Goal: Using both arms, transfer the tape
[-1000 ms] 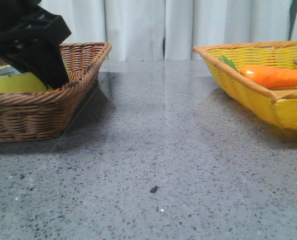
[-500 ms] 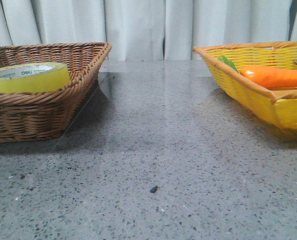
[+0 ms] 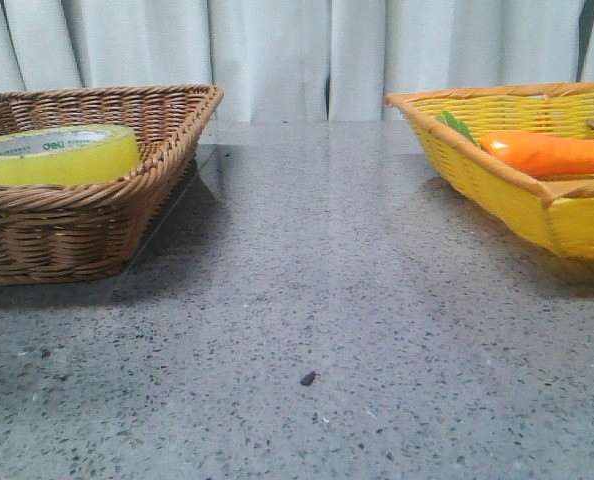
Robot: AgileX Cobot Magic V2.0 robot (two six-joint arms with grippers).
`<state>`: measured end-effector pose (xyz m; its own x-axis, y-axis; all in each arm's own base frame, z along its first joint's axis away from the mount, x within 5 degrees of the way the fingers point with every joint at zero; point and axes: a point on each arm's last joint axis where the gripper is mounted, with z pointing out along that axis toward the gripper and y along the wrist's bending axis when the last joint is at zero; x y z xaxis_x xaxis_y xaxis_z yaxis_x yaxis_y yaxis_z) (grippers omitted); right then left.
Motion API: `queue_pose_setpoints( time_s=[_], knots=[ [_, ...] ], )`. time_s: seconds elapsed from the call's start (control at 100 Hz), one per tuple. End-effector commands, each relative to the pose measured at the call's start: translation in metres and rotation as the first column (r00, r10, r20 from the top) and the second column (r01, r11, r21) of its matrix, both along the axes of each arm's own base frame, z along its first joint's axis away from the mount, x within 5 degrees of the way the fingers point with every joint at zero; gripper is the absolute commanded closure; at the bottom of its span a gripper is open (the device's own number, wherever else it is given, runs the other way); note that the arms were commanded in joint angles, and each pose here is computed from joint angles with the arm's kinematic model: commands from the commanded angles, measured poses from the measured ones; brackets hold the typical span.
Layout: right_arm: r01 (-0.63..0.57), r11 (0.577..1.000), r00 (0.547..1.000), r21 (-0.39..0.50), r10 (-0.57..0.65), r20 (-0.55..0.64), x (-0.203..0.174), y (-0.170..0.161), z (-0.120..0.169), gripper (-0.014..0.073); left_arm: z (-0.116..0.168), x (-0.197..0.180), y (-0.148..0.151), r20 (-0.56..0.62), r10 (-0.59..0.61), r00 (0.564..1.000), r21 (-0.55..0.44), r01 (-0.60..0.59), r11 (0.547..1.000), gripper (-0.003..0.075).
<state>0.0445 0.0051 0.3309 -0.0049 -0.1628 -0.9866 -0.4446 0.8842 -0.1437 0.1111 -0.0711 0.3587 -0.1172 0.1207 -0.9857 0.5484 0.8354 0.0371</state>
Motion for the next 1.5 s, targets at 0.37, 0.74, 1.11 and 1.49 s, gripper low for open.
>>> queue_pose_setpoints(
  time_s=[0.37, 0.74, 1.11, 1.49],
  knots=[
    [-0.028, 0.999, 0.981, 0.029, 0.022, 0.193, -0.014, -0.009, -0.006, 0.0669, -0.058, -0.035, 0.023, 0.096, 0.013, 0.995, -0.072, -0.006, 0.997, 0.0741],
    [-0.037, 0.999, 0.980, 0.036, 0.029, 0.197, -0.014, -0.009, -0.005, 0.0669, -0.082, -0.034, 0.022, 0.037, 0.010, 0.999, -0.034, -0.009, 0.999, 0.0741],
    [-0.037, 0.999, 0.980, 0.036, 0.029, 0.197, -0.014, -0.009, -0.005, 0.0669, -0.093, -0.034, 0.022, 0.015, 0.010, 1.000, -0.020, -0.010, 1.000, 0.0741],
    [-0.036, 0.999, 0.980, 0.036, 0.028, 0.196, -0.014, -0.009, -0.005, 0.0669, -0.131, -0.053, 0.049, 0.096, 0.217, 0.971, -0.069, -0.211, 0.975, 0.0741]
  ],
)
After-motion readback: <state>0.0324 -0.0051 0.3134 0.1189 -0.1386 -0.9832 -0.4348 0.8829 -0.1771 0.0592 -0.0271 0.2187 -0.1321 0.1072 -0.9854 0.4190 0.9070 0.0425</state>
